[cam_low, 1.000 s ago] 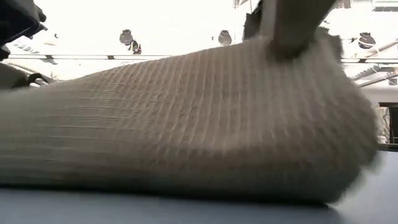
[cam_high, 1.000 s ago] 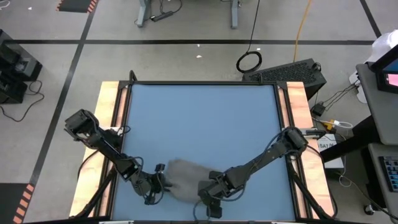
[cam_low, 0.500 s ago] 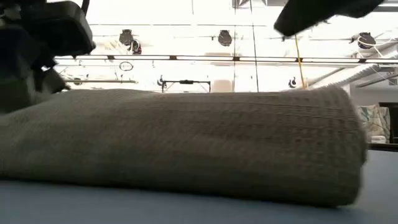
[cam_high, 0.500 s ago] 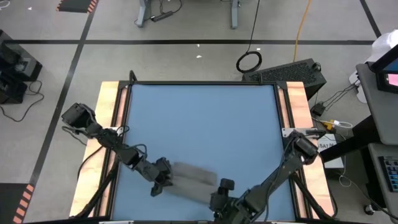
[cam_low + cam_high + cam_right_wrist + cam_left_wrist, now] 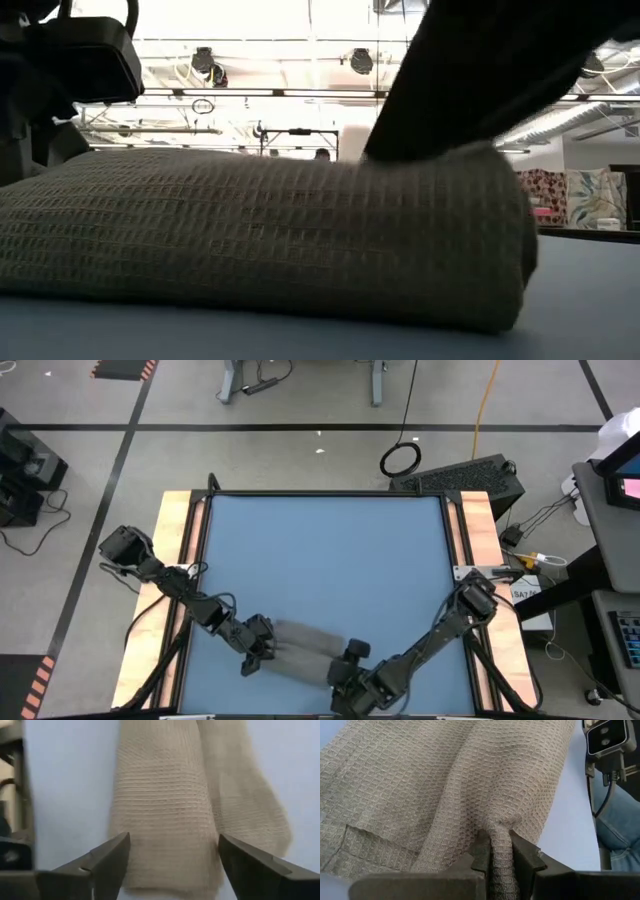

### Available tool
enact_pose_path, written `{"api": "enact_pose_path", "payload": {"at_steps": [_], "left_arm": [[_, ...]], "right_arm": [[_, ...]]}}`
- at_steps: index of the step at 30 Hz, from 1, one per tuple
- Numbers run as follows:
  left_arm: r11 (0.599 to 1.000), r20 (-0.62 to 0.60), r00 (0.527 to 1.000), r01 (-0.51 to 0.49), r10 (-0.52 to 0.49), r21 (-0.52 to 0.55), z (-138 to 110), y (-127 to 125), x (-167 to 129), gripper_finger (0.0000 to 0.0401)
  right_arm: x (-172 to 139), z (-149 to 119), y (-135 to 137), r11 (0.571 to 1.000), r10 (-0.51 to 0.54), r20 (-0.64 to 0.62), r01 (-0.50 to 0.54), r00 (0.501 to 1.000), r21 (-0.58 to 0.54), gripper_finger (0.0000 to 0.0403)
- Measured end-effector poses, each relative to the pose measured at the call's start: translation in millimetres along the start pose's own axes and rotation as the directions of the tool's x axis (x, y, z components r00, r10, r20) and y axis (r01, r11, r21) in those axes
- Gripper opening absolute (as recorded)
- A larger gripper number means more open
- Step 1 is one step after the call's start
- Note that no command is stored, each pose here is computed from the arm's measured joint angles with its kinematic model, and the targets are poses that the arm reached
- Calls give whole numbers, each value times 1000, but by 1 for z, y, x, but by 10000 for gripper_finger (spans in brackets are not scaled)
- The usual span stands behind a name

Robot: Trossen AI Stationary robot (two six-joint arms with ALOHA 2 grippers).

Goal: Roll towel
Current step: Roll the gray towel

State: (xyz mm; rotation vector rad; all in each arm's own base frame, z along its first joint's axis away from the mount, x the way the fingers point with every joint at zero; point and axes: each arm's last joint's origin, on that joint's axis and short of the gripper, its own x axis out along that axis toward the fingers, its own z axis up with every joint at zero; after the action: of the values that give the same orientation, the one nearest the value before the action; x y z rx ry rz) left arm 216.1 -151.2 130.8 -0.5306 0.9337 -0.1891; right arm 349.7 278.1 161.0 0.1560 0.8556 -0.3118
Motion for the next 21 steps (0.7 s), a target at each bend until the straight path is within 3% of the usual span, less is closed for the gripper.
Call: {"api": "enact_pose_path", "payload": {"at_steps": [4, 10, 14, 21], "left_arm": [[1000, 1, 1000, -6, 6, 23, -1, 0, 0, 47], [999, 0, 1000, -26, 26, 37, -4, -1, 0, 48], [991, -16, 1000, -20, 22, 130, -10, -5, -1, 77], [976, -17, 1000, 8, -4, 216, -11, -12, -10, 168]], "right_arm": [[25, 3, -4, 998, 66, -104, -63, 992, 27, 306], [50, 4, -4, 991, 134, -150, -128, 980, 48, 301], [51, 5, -6, 985, 172, -195, -164, 965, 59, 270], [45, 12, -8, 973, 231, -233, -222, 945, 67, 186]]}}
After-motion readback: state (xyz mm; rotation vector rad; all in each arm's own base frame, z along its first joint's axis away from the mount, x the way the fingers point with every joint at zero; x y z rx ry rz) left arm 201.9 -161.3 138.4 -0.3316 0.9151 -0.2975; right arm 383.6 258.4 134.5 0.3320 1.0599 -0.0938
